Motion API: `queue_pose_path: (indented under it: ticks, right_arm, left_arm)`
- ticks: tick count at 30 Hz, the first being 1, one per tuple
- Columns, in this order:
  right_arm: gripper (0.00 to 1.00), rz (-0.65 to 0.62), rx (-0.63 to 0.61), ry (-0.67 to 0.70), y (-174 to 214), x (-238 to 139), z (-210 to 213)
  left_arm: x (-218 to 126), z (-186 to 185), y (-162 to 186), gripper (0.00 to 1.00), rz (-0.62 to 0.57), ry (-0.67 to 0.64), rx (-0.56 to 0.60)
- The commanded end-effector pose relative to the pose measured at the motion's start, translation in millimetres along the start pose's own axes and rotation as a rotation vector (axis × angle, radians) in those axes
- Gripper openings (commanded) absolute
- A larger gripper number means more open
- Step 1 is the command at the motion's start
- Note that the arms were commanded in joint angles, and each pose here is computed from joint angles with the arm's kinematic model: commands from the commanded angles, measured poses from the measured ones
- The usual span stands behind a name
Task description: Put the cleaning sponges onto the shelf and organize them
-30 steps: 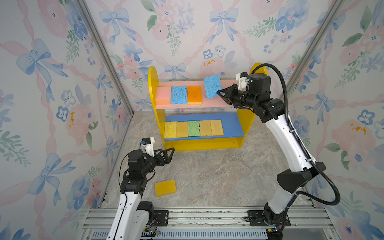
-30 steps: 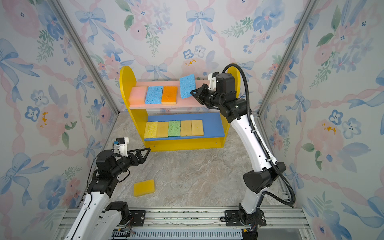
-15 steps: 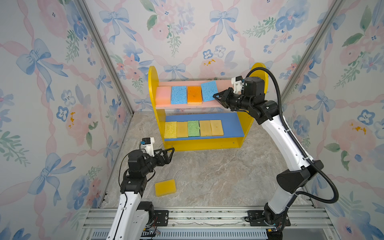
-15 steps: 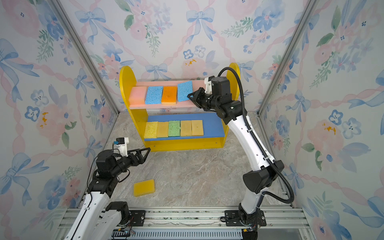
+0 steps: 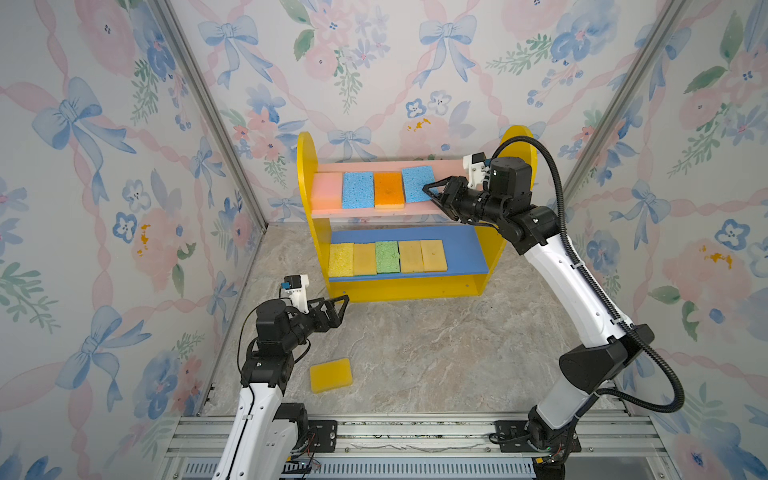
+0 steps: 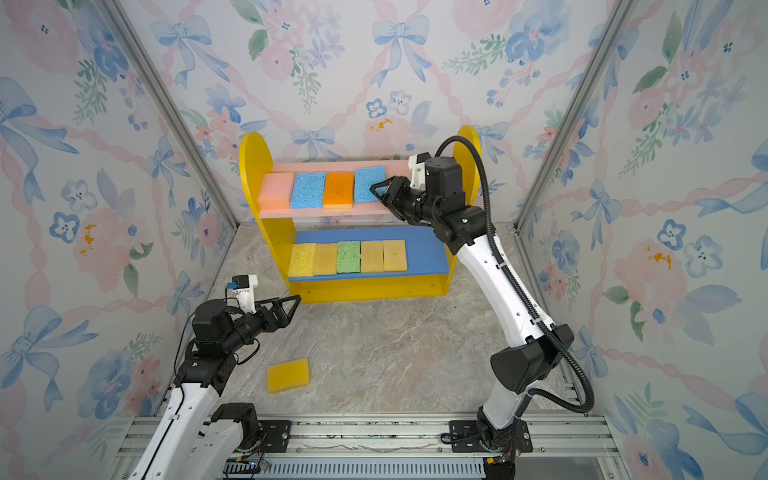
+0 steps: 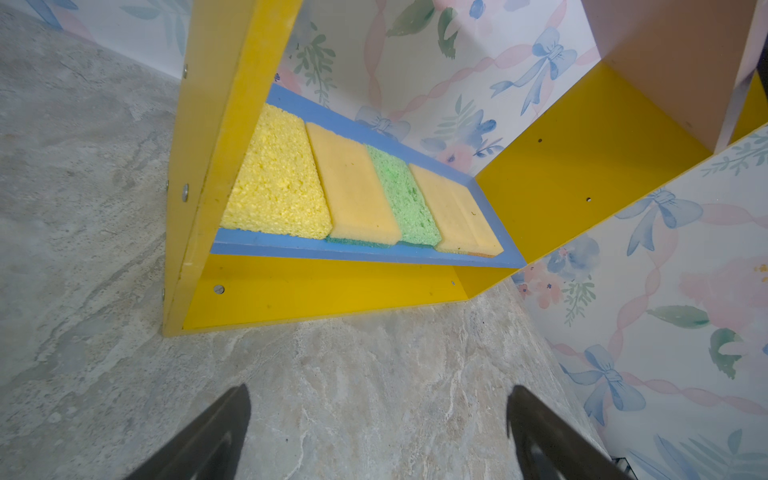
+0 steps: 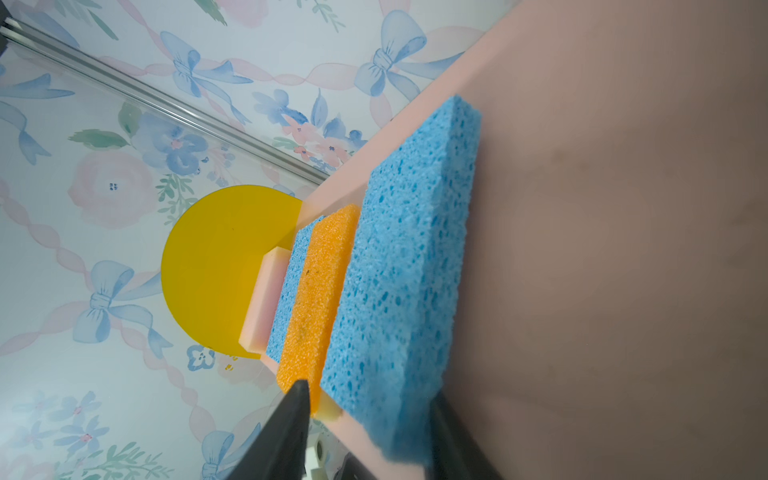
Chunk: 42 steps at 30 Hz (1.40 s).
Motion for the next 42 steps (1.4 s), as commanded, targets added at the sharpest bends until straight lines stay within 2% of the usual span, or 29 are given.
queue_pose_path:
  ticks: [1, 14, 23, 34, 42]
  right_arm:
    - [0.53, 0.018, -0.004, 0.020, 8, -5, -2]
    - [0.56, 0.047, -0.019, 0.046, 14, -15, -6]
    - [0.58, 0.186, -0.096, 0.119, 24, -4, -12]
    - [0.63, 0.346, -0.278, 0.276, 40, -8, -21]
    - [0.77, 0.437, -0.425, 0.345, 57, -19, -24]
  left_arm:
    - [1, 4, 5, 0.98, 0.018, -0.015, 0.011]
    - [1, 3, 5, 0.98, 0.016, -0.012, 0.014]
    - [0, 2, 5, 0.98, 0.014, -0.009, 0.015]
    - [0, 3, 5, 0.98, 0.016, -0.011, 0.014]
    - [1, 4, 5, 0.98, 0.018, -0.012, 0.012]
Point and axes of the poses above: each gripper's point midway between its finger pads, its own x axis out along the fingers, its own z axis along the line the jaws close on, y = z × x, the point moved 5 cm from there along -x, back along the fingers, and after that the axes turned 14 degrees about -x, right-handed, at the moved point
